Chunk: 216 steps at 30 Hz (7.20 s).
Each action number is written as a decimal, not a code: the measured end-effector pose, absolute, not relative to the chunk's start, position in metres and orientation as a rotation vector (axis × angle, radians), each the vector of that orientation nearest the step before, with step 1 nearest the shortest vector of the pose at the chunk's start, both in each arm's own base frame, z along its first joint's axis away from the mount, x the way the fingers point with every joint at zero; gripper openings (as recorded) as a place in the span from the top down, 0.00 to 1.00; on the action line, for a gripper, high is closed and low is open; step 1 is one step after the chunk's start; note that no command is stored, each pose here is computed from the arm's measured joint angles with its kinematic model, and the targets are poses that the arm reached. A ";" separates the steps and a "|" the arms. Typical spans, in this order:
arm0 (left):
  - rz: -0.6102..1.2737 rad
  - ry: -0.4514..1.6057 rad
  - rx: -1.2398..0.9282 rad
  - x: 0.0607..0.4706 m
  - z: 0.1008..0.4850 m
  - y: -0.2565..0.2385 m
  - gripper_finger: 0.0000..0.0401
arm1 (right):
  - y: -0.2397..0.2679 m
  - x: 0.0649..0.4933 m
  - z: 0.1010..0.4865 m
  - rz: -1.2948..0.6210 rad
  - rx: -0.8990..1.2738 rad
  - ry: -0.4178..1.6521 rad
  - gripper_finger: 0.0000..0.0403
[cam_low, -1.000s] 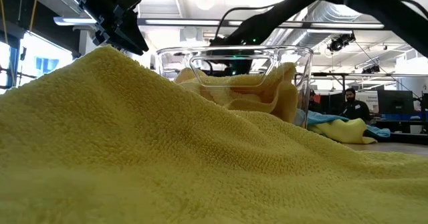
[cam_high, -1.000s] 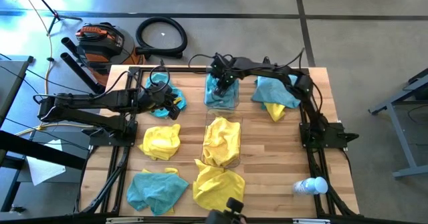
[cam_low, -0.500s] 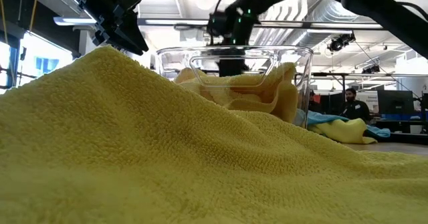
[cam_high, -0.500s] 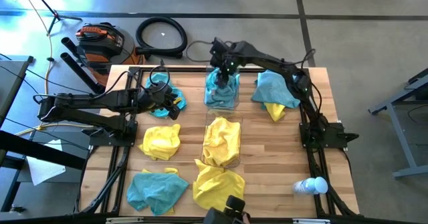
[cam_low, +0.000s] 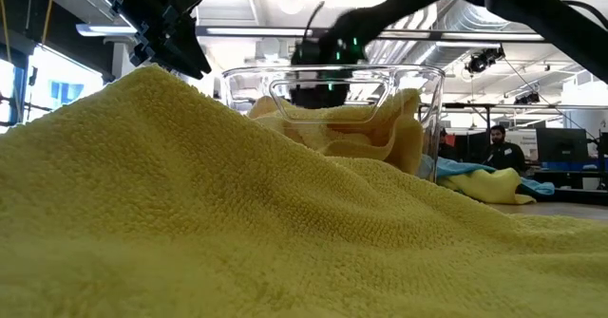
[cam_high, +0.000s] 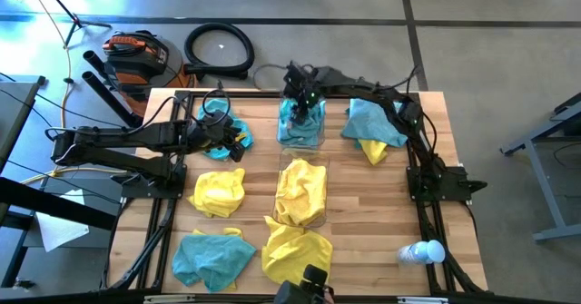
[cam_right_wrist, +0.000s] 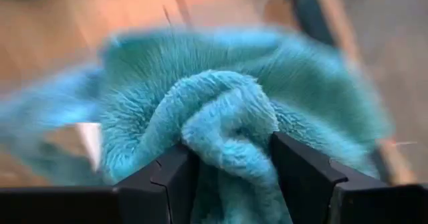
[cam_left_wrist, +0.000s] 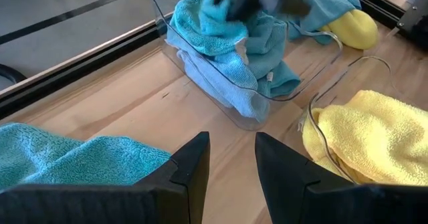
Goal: Sort microfiber towel by color & place in baskets
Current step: Put the blue towel into the top transparent bin, then put the yellow towel into the bottom transparent bin
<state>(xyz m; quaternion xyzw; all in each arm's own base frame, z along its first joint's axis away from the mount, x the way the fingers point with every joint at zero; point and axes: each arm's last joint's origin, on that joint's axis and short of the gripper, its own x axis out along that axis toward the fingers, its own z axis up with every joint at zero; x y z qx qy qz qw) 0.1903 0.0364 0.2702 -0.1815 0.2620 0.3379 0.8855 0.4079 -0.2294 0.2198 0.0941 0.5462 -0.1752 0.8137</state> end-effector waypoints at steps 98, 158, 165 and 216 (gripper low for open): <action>0.657 0.840 -0.558 0.243 0.323 -0.057 1.00 | 0.160 0.127 0.213 -0.466 0.441 0.845 0.55; 0.688 0.937 -0.676 0.439 0.260 -0.010 0.68 | 0.134 0.115 0.187 -0.353 0.571 0.767 0.55; 0.786 0.785 -0.626 0.433 0.280 -0.010 0.69 | 0.134 0.115 0.187 -0.352 0.573 0.766 0.55; 0.793 0.939 -0.645 0.448 0.231 -0.019 0.70 | 0.134 0.115 0.187 -0.354 0.566 0.769 0.55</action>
